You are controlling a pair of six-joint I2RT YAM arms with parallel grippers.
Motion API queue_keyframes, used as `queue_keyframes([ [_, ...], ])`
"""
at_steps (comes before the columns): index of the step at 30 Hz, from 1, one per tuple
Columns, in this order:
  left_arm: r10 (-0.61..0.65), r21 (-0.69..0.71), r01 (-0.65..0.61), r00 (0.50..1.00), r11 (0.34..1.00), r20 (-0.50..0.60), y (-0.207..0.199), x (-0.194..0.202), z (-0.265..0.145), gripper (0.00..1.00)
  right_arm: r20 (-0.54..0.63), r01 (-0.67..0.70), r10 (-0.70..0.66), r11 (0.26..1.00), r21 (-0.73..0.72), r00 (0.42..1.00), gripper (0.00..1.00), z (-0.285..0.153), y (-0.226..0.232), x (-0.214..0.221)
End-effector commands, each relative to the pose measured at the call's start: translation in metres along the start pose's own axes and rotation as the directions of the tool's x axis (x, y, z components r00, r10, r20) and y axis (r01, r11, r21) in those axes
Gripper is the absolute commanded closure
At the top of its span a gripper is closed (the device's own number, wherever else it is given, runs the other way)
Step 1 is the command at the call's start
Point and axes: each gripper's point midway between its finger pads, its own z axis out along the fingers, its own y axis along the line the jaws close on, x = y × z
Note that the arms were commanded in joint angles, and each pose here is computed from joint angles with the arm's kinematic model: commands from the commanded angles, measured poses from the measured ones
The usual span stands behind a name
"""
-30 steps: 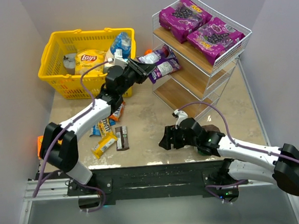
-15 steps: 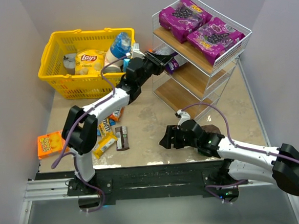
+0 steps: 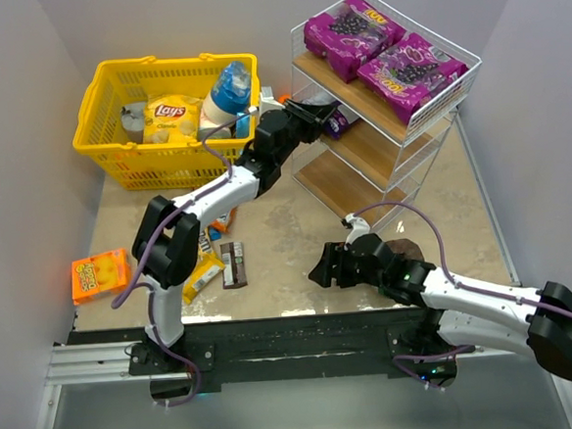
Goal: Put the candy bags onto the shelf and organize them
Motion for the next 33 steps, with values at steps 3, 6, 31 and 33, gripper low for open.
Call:
queue_keyframes([
  [3,-0.002,0.066,-0.004,0.996,0.998,0.093,-0.036,-0.024,-0.002,0.63,0.038,-0.012,0.012,1.000,0.009,0.999,0.30,0.000,-0.002,-0.005],
  [6,0.040,0.056,-0.048,0.990,0.997,0.135,-0.041,-0.032,-0.008,0.52,0.033,-0.010,0.009,1.000,0.014,0.999,0.31,0.003,-0.002,-0.005],
  [31,0.405,-0.209,-0.354,0.857,0.912,0.318,-0.035,-0.094,-0.120,0.20,0.042,-0.017,0.014,0.998,0.058,0.999,0.21,0.003,-0.004,-0.012],
  [33,0.457,-0.245,-0.396,0.837,0.885,0.300,-0.025,-0.096,-0.134,0.17,0.048,-0.014,0.011,0.998,0.056,0.999,0.20,0.003,0.000,-0.016],
])
